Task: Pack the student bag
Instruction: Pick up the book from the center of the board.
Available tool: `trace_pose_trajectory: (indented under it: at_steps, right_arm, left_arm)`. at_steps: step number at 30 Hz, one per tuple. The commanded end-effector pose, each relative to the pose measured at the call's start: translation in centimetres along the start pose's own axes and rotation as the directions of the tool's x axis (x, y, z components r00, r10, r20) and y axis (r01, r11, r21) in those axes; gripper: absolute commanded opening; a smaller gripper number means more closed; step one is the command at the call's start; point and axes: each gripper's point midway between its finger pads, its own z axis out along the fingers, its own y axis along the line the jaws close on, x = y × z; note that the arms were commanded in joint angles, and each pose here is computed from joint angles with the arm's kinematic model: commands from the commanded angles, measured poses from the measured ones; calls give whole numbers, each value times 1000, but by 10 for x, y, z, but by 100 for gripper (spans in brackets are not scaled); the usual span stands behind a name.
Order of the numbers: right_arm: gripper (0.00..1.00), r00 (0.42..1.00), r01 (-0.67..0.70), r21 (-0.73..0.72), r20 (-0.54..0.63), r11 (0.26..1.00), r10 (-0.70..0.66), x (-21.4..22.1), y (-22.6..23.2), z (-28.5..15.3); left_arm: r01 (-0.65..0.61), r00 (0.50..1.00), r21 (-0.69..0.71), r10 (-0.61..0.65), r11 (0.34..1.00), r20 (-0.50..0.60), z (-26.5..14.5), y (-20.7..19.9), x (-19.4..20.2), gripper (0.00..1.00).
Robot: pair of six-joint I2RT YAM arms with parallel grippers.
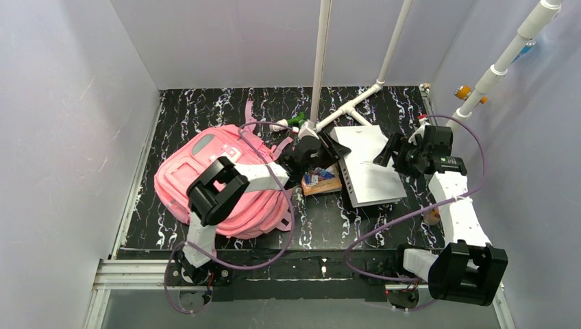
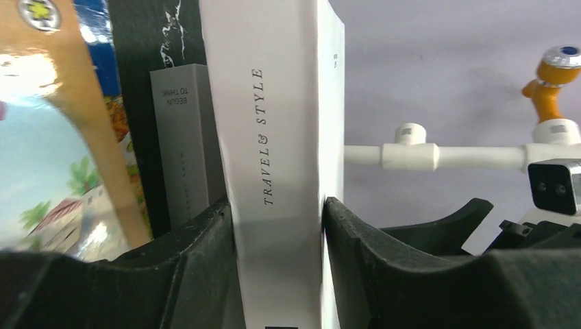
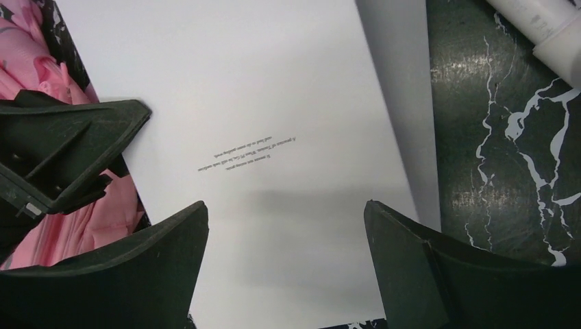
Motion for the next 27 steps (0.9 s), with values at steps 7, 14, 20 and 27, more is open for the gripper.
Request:
trace_pose_trajectory:
  at_steps: [7,14,20,27]
  right_arm:
    - [98,984,175,-22,34,984,-174,-12,49,-31]
    - [98,997,78,-237,34,968,-72,-7,96,-35]
    - [98,963,266,-195,91,944,-252,9,122,-38]
    - [98,763,643,-175,224,746,-606,49,189,-49]
  left_arm:
    - [-175,975,71,162,982,153,-127,-65,-99,0]
    - [-74,981,18,70,997,180,-171,-30,-128,0]
    - [37,972,-114,-10,993,234,-205,3,-148,0]
    - [69,976,-293,-3,954,219,-254,15,-184,0]
